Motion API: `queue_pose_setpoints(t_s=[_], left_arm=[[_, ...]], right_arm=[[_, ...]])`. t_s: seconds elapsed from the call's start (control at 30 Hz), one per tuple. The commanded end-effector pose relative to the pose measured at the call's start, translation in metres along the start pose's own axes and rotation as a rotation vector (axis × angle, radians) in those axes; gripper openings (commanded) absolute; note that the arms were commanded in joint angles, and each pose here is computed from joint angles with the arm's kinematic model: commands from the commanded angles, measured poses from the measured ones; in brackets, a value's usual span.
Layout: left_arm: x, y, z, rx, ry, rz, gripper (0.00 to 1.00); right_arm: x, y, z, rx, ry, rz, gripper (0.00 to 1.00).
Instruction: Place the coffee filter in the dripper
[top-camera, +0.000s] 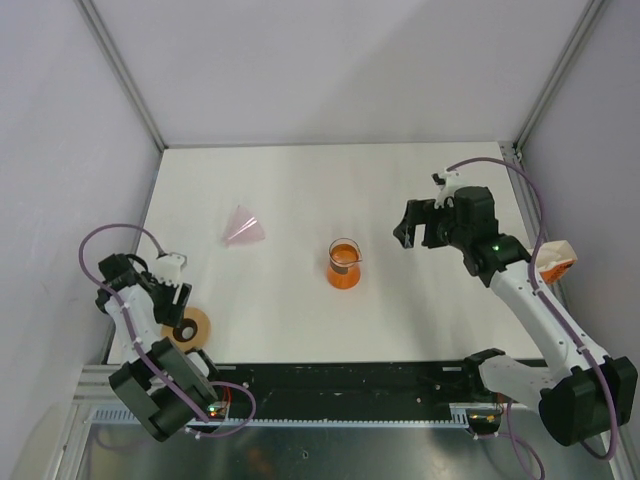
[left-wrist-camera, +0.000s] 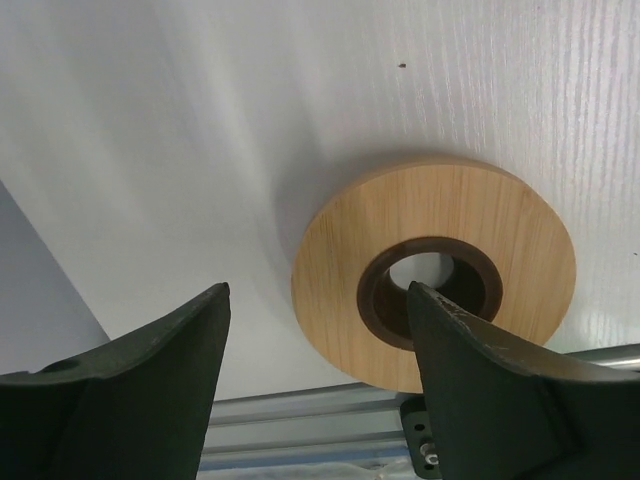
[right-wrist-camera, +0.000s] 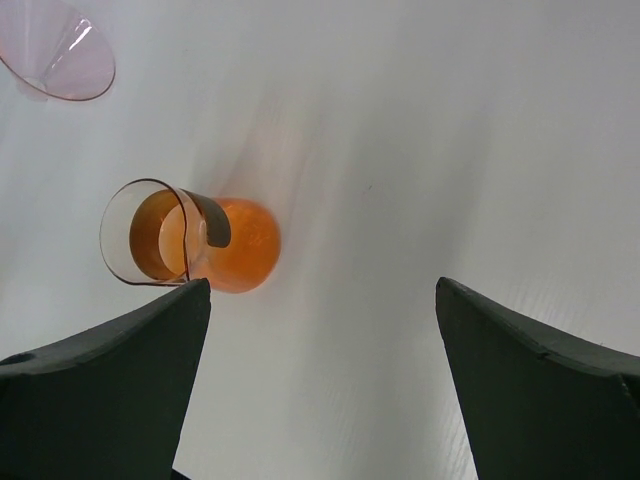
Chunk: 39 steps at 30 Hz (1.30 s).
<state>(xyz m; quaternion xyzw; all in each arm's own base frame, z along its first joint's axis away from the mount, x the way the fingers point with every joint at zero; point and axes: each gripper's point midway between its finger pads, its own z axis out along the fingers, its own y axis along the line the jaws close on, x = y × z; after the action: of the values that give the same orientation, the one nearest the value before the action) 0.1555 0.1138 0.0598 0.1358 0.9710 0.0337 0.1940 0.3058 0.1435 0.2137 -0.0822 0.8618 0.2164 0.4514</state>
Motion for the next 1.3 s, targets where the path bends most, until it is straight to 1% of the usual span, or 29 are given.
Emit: queue_pose_setpoints(t_s=[0.0, 0.33, 0.47, 0.57, 0.73, 0.93, 1.13, 1.2, 1.27], left_arm=[[-0.007, 0.011, 0.008, -0.021, -0.053, 0.034, 0.74], [0.006, 0.01, 0.029, 0.019, 0.0, 0.006, 0.59], [0.012, 0.007, 0.033, 0.036, 0.026, -0.013, 0.57], [0.012, 0.007, 0.032, 0.03, 0.022, -0.017, 0.56], [0.008, 0.013, 0.02, -0.028, 0.001, -0.023, 0.59], [0.008, 0.013, 0.006, -0.094, -0.02, 0.016, 0.64], [0.023, 0.0, 0.007, -0.038, 0.043, 0.024, 0.67], [0.03, -0.004, 0.011, -0.019, 0.068, 0.04, 0.7], [0.033, -0.007, 0.015, 0.003, 0.078, 0.056, 0.76]], right_arm=[[-0.019, 0.002, -0.003, 0.036, -0.043, -0.005, 0.99], [-0.014, 0.004, 0.002, 0.051, -0.021, -0.023, 0.99], [-0.013, 0.003, 0.005, 0.057, -0.013, -0.03, 0.99], [-0.013, 0.003, 0.007, 0.056, -0.012, -0.033, 0.99], [-0.013, 0.002, 0.01, 0.056, -0.011, -0.042, 0.99], [-0.011, 0.001, 0.016, 0.054, -0.003, -0.041, 0.99], [-0.011, 0.005, 0.022, 0.044, 0.009, -0.043, 0.99], [-0.01, 0.005, 0.024, 0.045, 0.014, -0.045, 0.99], [-0.01, 0.005, 0.025, 0.046, 0.016, -0.047, 0.99]])
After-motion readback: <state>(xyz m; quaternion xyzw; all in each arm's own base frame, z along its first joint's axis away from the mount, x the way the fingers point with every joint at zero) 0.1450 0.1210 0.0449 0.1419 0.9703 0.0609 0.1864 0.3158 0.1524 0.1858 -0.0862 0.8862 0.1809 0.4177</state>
